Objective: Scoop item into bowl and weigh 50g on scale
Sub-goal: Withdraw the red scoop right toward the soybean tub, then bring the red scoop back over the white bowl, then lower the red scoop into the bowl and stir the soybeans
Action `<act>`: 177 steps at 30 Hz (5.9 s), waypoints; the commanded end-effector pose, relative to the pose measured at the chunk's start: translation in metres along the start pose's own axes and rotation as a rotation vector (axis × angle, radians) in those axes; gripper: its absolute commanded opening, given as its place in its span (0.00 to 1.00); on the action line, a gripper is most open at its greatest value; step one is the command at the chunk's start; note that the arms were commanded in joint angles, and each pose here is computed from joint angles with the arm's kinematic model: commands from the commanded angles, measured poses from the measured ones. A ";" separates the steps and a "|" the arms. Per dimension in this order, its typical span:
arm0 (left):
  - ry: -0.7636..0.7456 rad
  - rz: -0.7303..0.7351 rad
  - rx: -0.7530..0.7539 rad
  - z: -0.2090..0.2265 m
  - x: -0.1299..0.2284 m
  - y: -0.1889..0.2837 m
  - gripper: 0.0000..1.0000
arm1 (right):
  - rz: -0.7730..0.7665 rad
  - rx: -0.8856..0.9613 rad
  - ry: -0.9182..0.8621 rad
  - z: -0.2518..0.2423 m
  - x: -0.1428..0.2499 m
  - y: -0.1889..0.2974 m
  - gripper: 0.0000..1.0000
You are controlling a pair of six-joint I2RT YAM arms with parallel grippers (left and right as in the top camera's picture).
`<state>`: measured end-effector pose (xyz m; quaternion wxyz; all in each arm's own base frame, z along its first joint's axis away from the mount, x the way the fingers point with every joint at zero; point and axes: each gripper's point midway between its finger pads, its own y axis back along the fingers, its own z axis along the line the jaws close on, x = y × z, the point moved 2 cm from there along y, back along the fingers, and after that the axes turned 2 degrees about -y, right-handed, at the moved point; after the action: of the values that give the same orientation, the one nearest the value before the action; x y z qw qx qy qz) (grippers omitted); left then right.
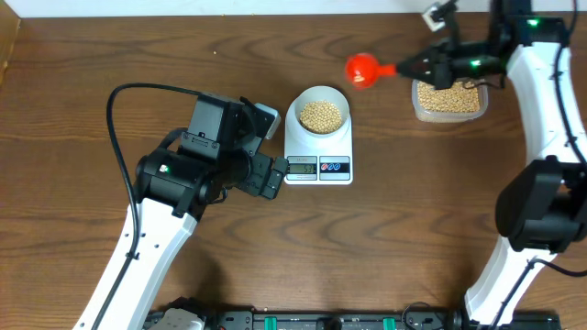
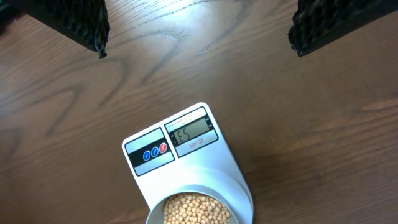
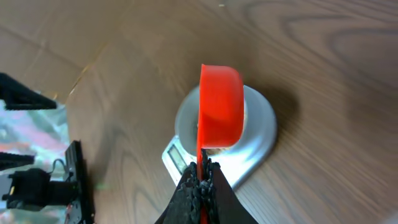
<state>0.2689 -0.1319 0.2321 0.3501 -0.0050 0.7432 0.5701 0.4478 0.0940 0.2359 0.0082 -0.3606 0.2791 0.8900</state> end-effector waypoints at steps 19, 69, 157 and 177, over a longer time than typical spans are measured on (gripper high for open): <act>-0.004 0.011 0.011 0.000 0.002 -0.002 0.95 | 0.148 0.857 -0.259 -0.038 0.035 0.134 0.01; -0.004 0.011 0.011 0.000 0.002 -0.002 0.95 | 0.088 0.275 0.277 0.040 -0.018 0.006 0.01; -0.004 0.011 0.011 0.000 0.002 -0.002 0.95 | 0.562 0.307 0.568 0.059 0.053 -0.160 0.01; -0.004 0.011 0.011 0.000 0.002 -0.002 0.95 | 0.500 0.237 0.378 0.052 0.052 -0.142 0.01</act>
<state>0.2689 -0.1319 0.2321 0.3502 -0.0049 0.7432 0.5701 0.4061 0.2324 0.1654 -0.2321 -0.4612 0.4686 0.7168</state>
